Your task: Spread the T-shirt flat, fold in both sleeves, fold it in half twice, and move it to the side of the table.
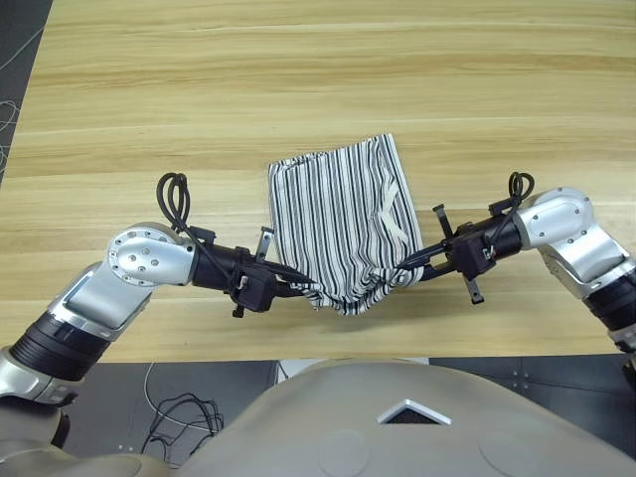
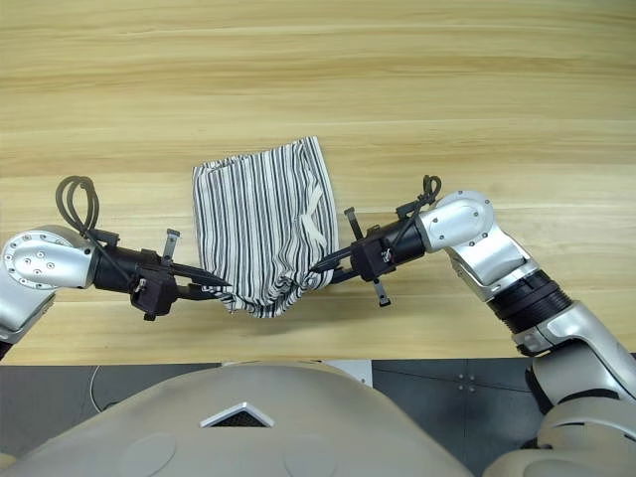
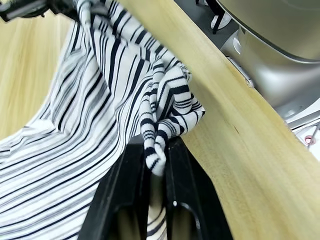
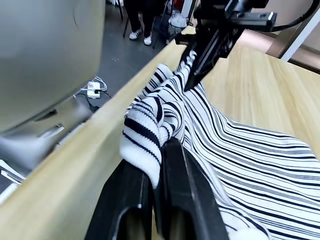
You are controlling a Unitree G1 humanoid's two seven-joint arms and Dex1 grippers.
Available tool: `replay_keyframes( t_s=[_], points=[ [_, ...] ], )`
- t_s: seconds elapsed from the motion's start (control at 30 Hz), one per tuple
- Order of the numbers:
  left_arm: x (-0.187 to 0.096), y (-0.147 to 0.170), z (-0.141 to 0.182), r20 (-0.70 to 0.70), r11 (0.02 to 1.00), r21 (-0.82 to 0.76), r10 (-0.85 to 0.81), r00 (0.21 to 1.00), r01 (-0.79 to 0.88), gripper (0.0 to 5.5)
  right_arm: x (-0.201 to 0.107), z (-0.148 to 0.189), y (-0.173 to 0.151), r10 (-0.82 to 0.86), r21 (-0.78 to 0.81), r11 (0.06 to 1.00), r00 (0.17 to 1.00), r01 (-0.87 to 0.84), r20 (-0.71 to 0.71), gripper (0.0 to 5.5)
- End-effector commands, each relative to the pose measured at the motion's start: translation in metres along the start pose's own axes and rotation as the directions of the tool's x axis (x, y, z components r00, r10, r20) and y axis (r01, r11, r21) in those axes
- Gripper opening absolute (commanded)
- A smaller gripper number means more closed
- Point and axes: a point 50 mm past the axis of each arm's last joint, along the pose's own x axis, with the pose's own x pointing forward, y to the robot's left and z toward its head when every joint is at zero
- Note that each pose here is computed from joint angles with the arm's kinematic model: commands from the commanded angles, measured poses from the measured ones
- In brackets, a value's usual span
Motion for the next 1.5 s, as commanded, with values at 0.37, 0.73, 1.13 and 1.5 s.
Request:
replay_keyframes(
  t_s=[0.37, 0.73, 1.13, 1.5],
  points=[
    [-0.045, 0.045, -0.018, -0.008, 0.970, -0.087, 0.227, 0.974, -0.227, 0.23, -0.023, -0.003, -0.053, -0.313, -0.061, 0.948, 0.949, 0.311, -0.025, 0.10],
    [-0.053, 0.098, -0.067, -0.103, 0.882, -0.199, 0.414, 0.905, -0.426, 0.23, -0.030, -0.035, -0.096, -0.494, -0.069, 0.869, 0.858, 0.489, -0.139, 0.10],
    [-0.069, 0.104, -0.105, -0.239, 0.762, -0.302, 0.521, 0.819, -0.573, 1.32, -0.031, -0.056, -0.125, -0.643, -0.083, 0.759, 0.724, 0.645, -0.251, 1.11],
    [-0.097, 0.108, -0.109, -0.286, 0.677, -0.242, 0.634, 0.718, -0.695, 1.32, -0.059, -0.060, -0.135, -0.792, -0.149, 0.582, 0.515, 0.800, -0.328, 1.11]
  ],
)
